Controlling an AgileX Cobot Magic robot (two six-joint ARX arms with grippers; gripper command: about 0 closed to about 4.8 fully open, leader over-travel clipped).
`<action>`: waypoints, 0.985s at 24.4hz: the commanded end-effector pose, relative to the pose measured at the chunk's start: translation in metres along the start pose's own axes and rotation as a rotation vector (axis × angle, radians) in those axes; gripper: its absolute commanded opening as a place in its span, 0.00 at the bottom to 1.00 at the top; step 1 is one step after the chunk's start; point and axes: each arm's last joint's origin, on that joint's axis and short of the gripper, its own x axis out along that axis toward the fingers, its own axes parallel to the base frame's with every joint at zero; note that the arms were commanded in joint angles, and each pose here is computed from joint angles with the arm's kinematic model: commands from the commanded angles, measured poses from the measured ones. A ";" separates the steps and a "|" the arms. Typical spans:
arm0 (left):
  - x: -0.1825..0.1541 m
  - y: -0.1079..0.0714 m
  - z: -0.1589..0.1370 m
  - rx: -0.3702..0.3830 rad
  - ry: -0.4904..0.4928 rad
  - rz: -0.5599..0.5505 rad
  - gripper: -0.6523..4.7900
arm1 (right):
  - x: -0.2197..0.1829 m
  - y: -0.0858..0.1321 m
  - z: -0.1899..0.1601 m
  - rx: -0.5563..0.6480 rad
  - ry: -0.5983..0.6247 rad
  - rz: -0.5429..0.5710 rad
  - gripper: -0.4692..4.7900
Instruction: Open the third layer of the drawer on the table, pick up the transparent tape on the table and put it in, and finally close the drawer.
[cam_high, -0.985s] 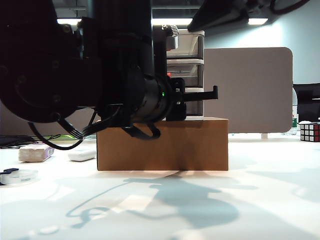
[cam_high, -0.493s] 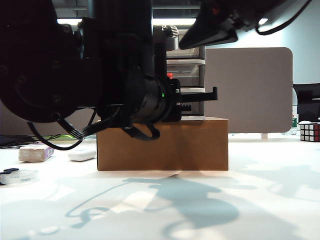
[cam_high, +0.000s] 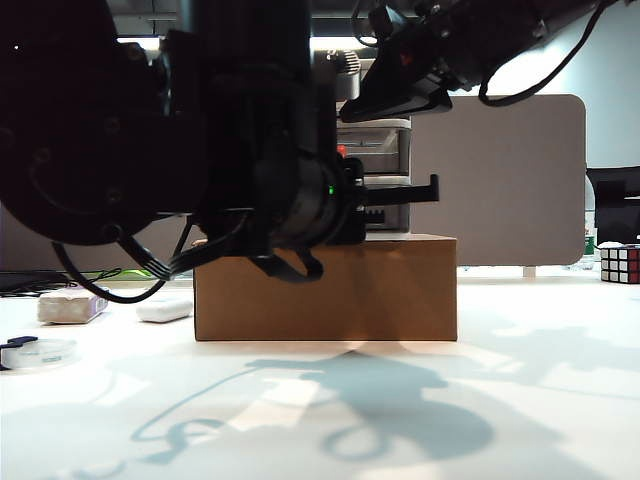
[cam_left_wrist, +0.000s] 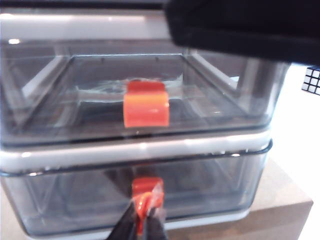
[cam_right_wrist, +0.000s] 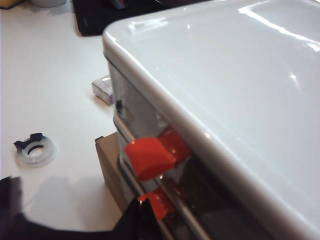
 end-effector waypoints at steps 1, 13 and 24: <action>-0.007 -0.006 0.001 -0.001 0.000 0.024 0.11 | 0.002 -0.001 0.004 -0.011 -0.034 -0.015 0.08; -0.042 -0.018 -0.007 0.004 0.010 0.032 0.11 | 0.003 -0.003 0.005 -0.017 -0.050 -0.045 0.08; -0.065 -0.017 -0.011 -0.036 -0.006 0.033 0.11 | 0.003 -0.003 0.006 -0.011 -0.056 -0.046 0.08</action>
